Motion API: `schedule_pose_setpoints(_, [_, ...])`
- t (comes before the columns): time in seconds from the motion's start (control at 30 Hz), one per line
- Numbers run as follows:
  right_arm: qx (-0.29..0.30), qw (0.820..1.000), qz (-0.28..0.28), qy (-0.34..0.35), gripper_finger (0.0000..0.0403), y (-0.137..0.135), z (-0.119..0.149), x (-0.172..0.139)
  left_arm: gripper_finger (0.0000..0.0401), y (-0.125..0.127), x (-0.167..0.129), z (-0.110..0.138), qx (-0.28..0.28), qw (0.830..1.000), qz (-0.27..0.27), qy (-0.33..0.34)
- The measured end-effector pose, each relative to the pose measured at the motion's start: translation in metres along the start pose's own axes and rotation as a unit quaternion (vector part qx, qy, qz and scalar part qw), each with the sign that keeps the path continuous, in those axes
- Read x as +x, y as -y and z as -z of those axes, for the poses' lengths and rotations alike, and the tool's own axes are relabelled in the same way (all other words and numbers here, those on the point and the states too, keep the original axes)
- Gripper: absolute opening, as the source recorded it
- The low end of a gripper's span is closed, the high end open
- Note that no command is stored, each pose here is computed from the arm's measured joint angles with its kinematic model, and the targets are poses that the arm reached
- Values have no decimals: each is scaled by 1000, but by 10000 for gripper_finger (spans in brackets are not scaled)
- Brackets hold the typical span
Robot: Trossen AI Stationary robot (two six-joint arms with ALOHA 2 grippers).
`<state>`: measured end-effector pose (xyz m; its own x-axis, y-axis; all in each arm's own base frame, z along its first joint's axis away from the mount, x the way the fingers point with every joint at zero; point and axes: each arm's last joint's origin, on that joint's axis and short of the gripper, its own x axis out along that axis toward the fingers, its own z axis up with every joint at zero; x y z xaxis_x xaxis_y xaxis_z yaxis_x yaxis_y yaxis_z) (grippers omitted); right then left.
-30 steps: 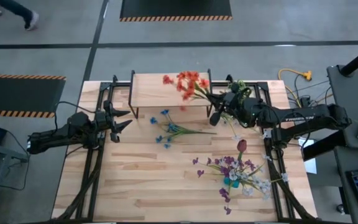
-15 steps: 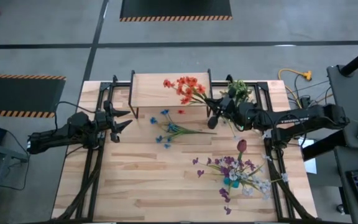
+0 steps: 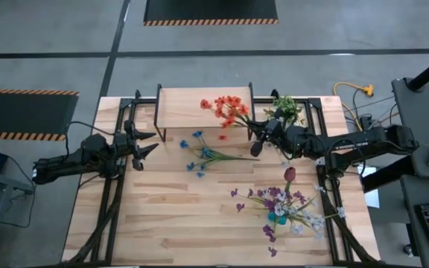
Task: Pick and place flowers into a vace then onto a shelf
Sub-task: Put the orange flowers into the transparent flower vase
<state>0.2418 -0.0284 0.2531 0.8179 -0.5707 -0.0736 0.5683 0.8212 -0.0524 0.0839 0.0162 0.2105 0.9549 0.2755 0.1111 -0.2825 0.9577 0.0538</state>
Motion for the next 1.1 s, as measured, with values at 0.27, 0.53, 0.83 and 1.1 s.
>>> schedule_pose_setpoints(0.27, [-7,1000,19,-18,8,4,9,0,175,0,0,0,0,1000,0,0])
schedule_pose_setpoints(0.53, [-18,999,23,-36,8,4,13,0,175,0,0,0,0,1000,0,0])
schedule_pose_setpoints(0.83, [-14,996,35,-77,8,6,22,-1,175,0,0,0,0,1000,0,0])
schedule_pose_setpoints(1.1, [-3,995,39,-88,8,7,25,-1,175,0,0,0,0,1000,0,0])
